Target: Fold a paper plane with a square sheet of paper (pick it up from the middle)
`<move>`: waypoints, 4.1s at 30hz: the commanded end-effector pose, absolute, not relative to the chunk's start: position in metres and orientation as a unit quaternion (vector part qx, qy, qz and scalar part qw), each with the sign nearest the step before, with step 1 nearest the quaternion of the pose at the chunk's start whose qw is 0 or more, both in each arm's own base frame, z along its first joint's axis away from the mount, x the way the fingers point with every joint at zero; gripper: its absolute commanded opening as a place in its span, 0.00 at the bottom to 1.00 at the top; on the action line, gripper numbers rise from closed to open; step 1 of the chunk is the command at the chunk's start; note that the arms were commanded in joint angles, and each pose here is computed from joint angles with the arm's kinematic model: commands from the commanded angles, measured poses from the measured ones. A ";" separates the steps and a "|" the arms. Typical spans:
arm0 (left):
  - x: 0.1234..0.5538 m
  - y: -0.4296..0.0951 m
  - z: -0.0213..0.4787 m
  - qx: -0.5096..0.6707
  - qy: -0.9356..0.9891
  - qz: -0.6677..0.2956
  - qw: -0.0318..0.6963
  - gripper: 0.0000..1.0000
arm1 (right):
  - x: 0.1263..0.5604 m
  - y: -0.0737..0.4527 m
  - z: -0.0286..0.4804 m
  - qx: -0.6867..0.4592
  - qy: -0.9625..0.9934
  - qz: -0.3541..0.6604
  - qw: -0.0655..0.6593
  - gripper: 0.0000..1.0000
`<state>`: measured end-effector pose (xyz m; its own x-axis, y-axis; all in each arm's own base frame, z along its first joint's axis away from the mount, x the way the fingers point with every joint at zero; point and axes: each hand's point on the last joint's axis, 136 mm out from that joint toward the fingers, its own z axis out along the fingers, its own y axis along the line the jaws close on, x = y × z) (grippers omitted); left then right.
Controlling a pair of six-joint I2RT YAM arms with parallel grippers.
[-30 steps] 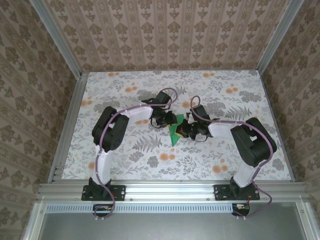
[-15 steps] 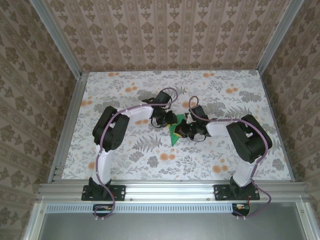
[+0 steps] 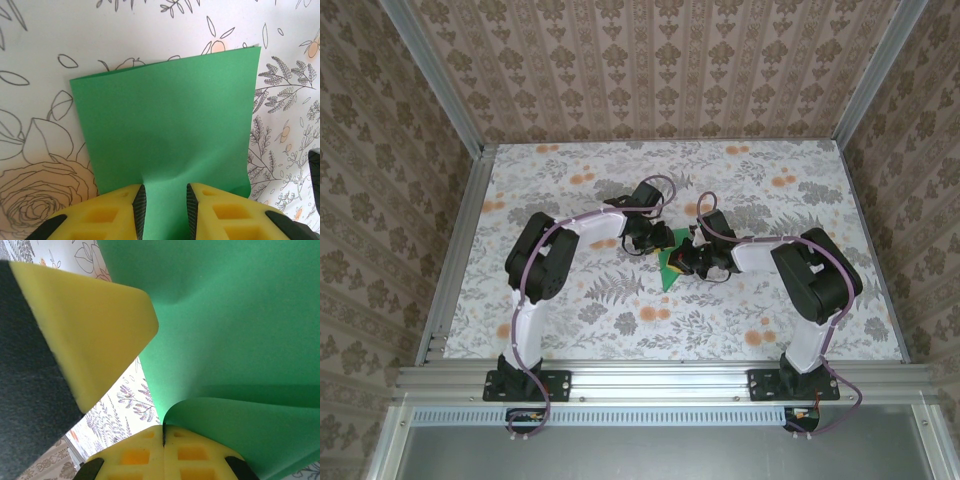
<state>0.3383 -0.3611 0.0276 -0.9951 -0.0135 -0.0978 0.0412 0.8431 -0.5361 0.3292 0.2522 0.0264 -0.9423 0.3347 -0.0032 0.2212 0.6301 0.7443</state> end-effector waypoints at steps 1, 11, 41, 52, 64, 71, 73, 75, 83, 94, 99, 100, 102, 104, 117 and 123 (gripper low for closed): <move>0.329 -0.357 0.009 0.017 0.966 -0.256 0.027 0.31 | 0.337 0.249 0.023 0.162 0.903 0.390 0.080 0.02; 0.328 -0.356 0.008 0.017 0.967 -0.254 0.026 0.31 | 0.335 0.245 0.018 0.165 0.909 0.376 0.080 0.02; 0.328 -0.356 0.009 0.019 0.967 -0.254 0.026 0.31 | 0.329 0.243 0.008 0.159 0.915 0.365 0.066 0.03; 0.328 -0.357 0.010 0.020 0.966 -0.255 0.027 0.31 | 0.332 0.244 0.006 0.162 0.915 0.364 0.067 0.03; 0.328 -0.357 0.014 0.019 0.966 -0.257 0.029 0.31 | 0.332 0.242 0.003 0.163 0.917 0.358 0.065 0.05; 0.343 -0.343 0.045 -0.017 0.957 -0.282 0.066 0.32 | 0.328 0.239 -0.001 0.160 0.922 0.347 0.061 0.17; 0.348 -0.333 0.053 -0.033 0.954 -0.287 0.078 0.32 | 0.327 0.238 -0.002 0.160 0.923 0.344 0.060 0.22; 0.350 -0.320 0.058 -0.051 0.952 -0.288 0.087 0.32 | 0.326 0.238 -0.002 0.160 0.924 0.343 0.061 0.26; 0.344 -0.284 0.063 -0.088 0.950 -0.282 0.104 0.33 | 0.326 0.236 -0.002 0.158 0.926 0.338 0.062 0.32; 0.318 -0.303 0.059 -0.051 0.949 -0.301 0.081 0.30 | 0.323 0.231 -0.006 0.158 0.931 0.324 0.060 0.12; 0.304 -0.322 0.058 -0.029 0.947 -0.314 0.069 0.25 | 0.321 0.229 -0.008 0.156 0.934 0.317 0.059 0.09; 0.302 -0.326 0.059 -0.026 0.945 -0.318 0.066 0.24 | 0.321 0.229 -0.007 0.156 0.934 0.317 0.059 0.08; 0.299 -0.334 0.059 -0.017 0.943 -0.327 0.061 0.21 | 0.321 0.230 -0.008 0.156 0.934 0.317 0.058 0.05; 0.297 -0.341 0.057 -0.010 0.942 -0.330 0.055 0.17 | 0.321 0.229 -0.009 0.157 0.934 0.316 0.056 0.04; 0.300 -0.356 0.039 -0.005 0.946 -0.321 0.037 0.04 | 0.321 0.231 -0.010 0.157 0.933 0.320 0.055 0.01; 0.300 -0.357 0.035 -0.006 0.947 -0.320 0.033 0.03 | 0.320 0.230 -0.010 0.157 0.933 0.320 0.054 0.01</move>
<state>0.3008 -0.3509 0.0393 -0.9962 -0.0413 -0.0772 0.0135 0.7986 -0.6016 0.3337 0.2445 0.0138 -0.9482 0.3137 -0.0504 0.1949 0.6997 0.6873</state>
